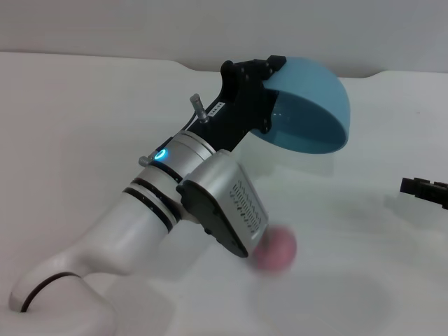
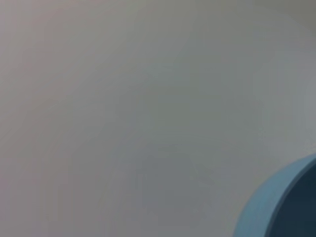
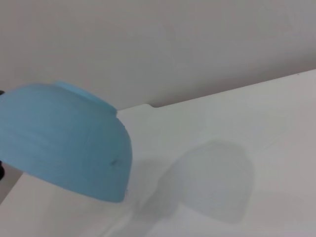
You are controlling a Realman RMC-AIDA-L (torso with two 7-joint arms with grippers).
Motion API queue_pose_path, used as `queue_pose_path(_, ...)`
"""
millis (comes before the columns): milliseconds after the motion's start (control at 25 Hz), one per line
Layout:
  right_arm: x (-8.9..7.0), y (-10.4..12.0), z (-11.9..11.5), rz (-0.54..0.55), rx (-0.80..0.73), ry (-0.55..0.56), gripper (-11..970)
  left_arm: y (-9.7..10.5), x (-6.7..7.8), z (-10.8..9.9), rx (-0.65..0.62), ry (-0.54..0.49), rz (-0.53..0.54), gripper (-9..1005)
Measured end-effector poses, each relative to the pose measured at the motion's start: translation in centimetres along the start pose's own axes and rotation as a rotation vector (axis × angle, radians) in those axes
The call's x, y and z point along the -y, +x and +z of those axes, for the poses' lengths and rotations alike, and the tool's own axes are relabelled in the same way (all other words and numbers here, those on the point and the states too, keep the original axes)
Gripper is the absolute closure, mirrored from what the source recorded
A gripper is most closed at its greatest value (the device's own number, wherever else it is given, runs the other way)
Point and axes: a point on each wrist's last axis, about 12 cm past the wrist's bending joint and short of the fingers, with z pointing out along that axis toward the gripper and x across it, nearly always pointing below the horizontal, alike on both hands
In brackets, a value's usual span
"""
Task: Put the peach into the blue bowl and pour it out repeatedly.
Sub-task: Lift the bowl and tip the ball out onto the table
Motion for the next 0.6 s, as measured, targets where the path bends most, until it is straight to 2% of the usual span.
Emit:
queue_pose_path(200, 0.0, 0.1, 0.0, 0.001, -0.002, -0.001, 576, -0.1, 0.2, -0.2, -0.001, 0.002, -0.024, 998)
queue_pose_path(360, -0.3, -0.1, 0.3, -0.011, -0.013, -0.014, 575, 0.5, -0.9, 0.3, -0.069, -0.053, -0.213, 998)
queue_pose_path(400, -0.4, -0.3, 0.6, -0.019, -0.017, -0.022, 575, 1.6, -2.1, 1.0, -0.138, -0.088, -0.347, 998)
queue_pose_path(520, -0.9, -0.6, 1.1, -0.035, -0.038, -0.044, 574, 2.8, -3.1, 1.8, -0.214, -0.085, -0.461, 998)
queue_pose_path(600, -1.1, -0.6, 1.4, -0.046, -0.050, -0.054, 573, 3.3, -3.4, 2.0, -0.244, -0.063, -0.498, 998)
